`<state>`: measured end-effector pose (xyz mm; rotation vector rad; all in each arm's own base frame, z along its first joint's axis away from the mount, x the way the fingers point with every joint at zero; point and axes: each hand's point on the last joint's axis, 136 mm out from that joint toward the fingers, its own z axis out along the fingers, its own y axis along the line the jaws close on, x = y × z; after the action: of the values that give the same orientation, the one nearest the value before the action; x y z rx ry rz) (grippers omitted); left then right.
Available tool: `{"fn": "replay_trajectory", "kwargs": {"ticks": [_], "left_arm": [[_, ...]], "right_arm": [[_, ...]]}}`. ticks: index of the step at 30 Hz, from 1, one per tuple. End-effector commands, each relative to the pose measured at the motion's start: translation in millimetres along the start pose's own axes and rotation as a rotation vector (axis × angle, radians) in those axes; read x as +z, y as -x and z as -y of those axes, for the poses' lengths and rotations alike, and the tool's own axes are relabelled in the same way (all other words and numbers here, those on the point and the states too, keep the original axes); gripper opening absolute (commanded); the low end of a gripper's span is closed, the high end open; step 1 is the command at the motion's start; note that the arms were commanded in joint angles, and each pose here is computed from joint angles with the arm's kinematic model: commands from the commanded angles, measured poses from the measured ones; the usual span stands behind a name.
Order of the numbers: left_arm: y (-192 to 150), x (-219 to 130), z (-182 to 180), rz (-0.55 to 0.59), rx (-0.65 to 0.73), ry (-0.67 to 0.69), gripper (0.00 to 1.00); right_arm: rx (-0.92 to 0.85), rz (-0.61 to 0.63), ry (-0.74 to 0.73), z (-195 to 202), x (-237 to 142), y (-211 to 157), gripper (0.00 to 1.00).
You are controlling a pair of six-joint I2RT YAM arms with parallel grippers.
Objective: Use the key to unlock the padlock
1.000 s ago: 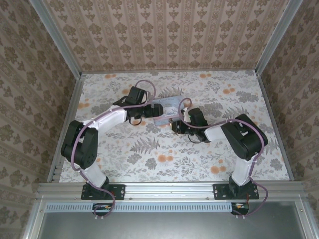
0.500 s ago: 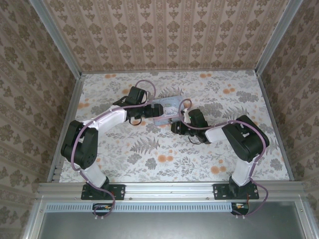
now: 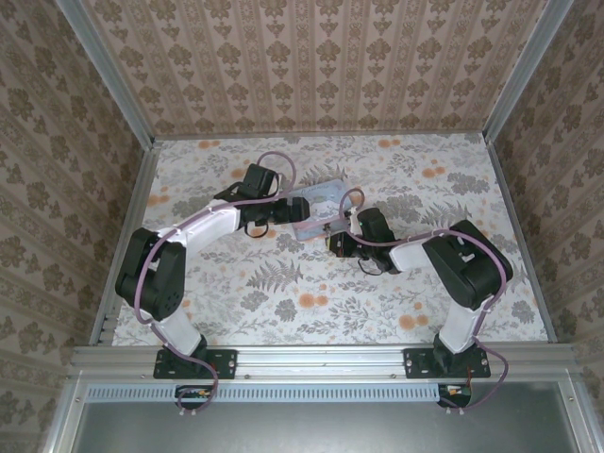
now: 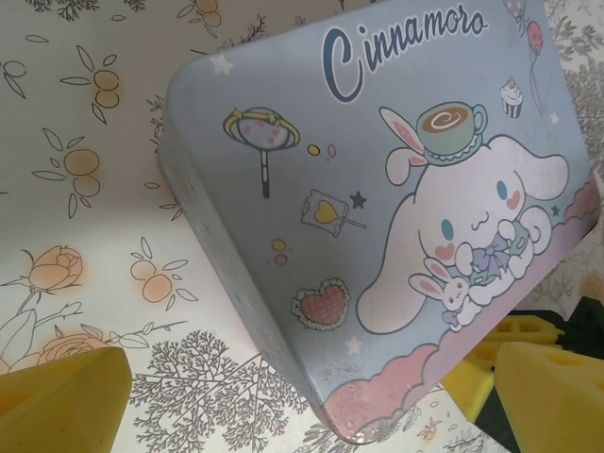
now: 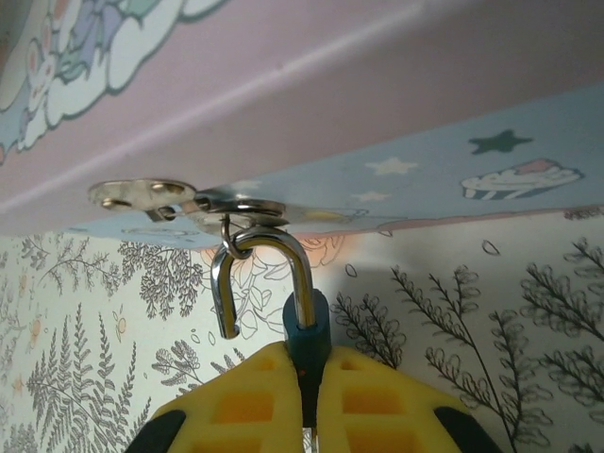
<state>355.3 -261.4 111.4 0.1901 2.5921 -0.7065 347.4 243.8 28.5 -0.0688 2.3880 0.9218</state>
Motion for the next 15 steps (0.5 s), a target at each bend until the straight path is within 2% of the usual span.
{"fn": "replay_trajectory", "kwargs": {"ticks": [1, 9, 15], "left_arm": [[4.3, -7.8, 9.5, 0.011, 0.087, 0.046, 1.00], [-6.1, 0.4, -1.7, -0.031, 0.232, 0.305, 1.00], [-4.0, 6.2, -5.6, -0.025, 0.287, 0.412, 1.00]], "right_arm": [[0.056, -0.093, -0.095, 22.5, -7.0, -30.6, 0.02], [0.081, -0.095, -0.108, 23.7, -12.2, -33.2, 0.00], [0.097, -0.093, -0.130, 27.5, -15.2, -35.2, 0.00]]}}
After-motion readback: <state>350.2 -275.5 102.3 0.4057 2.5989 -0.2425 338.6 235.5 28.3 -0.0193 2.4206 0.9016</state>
